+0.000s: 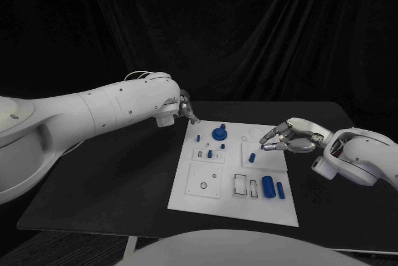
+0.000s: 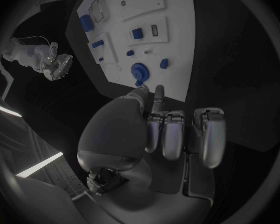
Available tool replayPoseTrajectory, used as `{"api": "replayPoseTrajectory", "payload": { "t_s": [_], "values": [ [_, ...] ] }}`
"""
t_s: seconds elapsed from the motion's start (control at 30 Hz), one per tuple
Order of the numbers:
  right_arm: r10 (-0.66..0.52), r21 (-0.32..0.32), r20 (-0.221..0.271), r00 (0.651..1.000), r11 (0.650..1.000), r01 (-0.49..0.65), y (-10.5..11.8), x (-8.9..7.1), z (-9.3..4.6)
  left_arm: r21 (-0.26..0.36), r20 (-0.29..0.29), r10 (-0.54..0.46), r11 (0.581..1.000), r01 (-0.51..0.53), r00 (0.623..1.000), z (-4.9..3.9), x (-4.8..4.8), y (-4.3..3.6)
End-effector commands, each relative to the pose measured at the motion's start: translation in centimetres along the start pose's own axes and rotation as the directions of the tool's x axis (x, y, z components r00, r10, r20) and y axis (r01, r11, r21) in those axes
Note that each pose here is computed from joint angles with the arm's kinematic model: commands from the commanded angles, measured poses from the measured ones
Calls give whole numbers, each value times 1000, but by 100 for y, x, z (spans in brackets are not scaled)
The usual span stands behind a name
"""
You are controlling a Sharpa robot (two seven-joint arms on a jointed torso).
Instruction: Assemble the parts on the task board
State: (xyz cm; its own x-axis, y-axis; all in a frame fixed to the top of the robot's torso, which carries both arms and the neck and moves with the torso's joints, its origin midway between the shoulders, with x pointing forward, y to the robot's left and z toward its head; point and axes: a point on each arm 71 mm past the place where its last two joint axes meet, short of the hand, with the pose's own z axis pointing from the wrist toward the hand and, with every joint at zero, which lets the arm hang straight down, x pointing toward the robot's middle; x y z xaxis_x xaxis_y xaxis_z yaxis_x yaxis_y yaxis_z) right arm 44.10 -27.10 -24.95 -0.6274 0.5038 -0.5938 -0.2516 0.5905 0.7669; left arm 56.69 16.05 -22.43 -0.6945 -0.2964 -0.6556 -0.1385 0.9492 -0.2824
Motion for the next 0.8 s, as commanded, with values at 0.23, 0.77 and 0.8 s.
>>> {"api": "replayPoseTrajectory", "payload": {
  "t_s": [0.23,0.77,0.8],
  "values": [
    [5,-3,-11,1000,1000,-5,13,27,24,-90,-40,113,989,-116,993,110,66,-50],
    [6,2,-20,1000,1000,-6,4,30,37,-130,-67,146,979,-154,987,210,183,-105],
    [6,2,-21,1000,1000,-6,4,31,38,-131,-67,145,979,-153,987,219,190,-106]
  ]
}}
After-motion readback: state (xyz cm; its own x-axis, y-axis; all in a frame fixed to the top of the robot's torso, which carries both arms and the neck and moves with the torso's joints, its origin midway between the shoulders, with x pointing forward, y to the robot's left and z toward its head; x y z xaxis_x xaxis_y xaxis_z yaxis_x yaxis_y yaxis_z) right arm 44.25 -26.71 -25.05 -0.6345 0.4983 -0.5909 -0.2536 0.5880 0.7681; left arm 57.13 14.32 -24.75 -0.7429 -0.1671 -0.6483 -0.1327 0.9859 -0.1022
